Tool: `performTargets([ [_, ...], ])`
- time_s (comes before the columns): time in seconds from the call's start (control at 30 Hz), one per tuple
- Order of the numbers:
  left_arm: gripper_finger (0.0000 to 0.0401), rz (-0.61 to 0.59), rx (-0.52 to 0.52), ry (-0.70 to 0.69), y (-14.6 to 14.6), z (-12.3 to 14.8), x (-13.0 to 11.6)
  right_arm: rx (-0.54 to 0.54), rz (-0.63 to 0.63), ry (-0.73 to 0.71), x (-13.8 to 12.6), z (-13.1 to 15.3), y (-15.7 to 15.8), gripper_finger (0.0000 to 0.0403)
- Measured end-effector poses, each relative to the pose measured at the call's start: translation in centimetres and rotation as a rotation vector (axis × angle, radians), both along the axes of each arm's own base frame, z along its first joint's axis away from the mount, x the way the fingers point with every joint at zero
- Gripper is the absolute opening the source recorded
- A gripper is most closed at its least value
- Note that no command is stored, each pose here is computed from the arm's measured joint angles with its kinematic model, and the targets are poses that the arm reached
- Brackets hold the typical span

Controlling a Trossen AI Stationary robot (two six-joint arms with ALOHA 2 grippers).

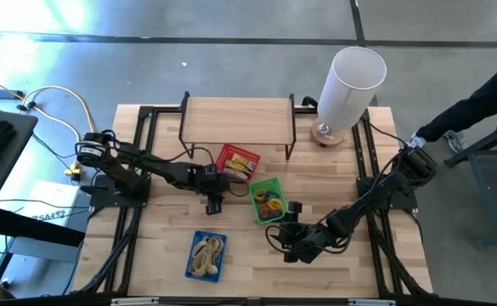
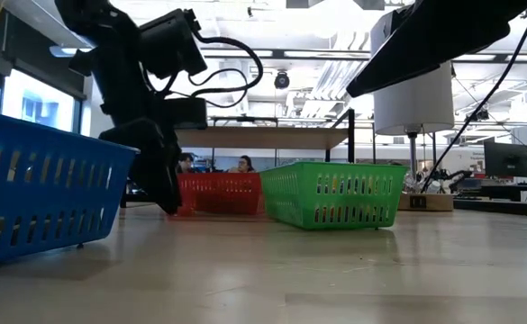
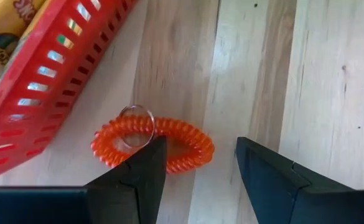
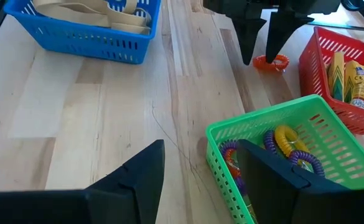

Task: Pick & Place Office Desk Supplies
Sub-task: Put the orange spring keychain into the green bin

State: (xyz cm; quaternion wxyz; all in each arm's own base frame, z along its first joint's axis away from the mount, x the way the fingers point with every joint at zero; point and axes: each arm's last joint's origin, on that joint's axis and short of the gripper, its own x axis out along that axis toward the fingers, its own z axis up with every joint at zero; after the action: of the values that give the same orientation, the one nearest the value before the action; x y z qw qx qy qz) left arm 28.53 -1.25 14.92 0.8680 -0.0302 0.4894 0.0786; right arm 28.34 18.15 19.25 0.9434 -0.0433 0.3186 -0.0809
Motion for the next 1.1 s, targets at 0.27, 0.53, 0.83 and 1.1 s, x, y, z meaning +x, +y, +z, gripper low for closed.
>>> performTargets([
  [0.27,0.0185,0.001,0.0,0.002,0.0,0.0,0.0,0.002,0.0,-0.002,0.0,0.0,0.0,0.019],
  [0.53,0.0185,0.015,0.023,0.025,0.1,-0.9,0.3,0.001,0.0,-0.001,0.0,0.0,0.0,0.019],
  [0.83,0.0185,0.019,0.02,0.03,0.1,-1.0,0.3,0.001,0.001,-0.001,0.0,0.0,0.0,0.019],
  [1.1,0.0173,0.037,-0.039,0.057,0.0,-1.7,0.3,0.001,0.0,-0.001,0.0,0.0,0.0,0.019],
])
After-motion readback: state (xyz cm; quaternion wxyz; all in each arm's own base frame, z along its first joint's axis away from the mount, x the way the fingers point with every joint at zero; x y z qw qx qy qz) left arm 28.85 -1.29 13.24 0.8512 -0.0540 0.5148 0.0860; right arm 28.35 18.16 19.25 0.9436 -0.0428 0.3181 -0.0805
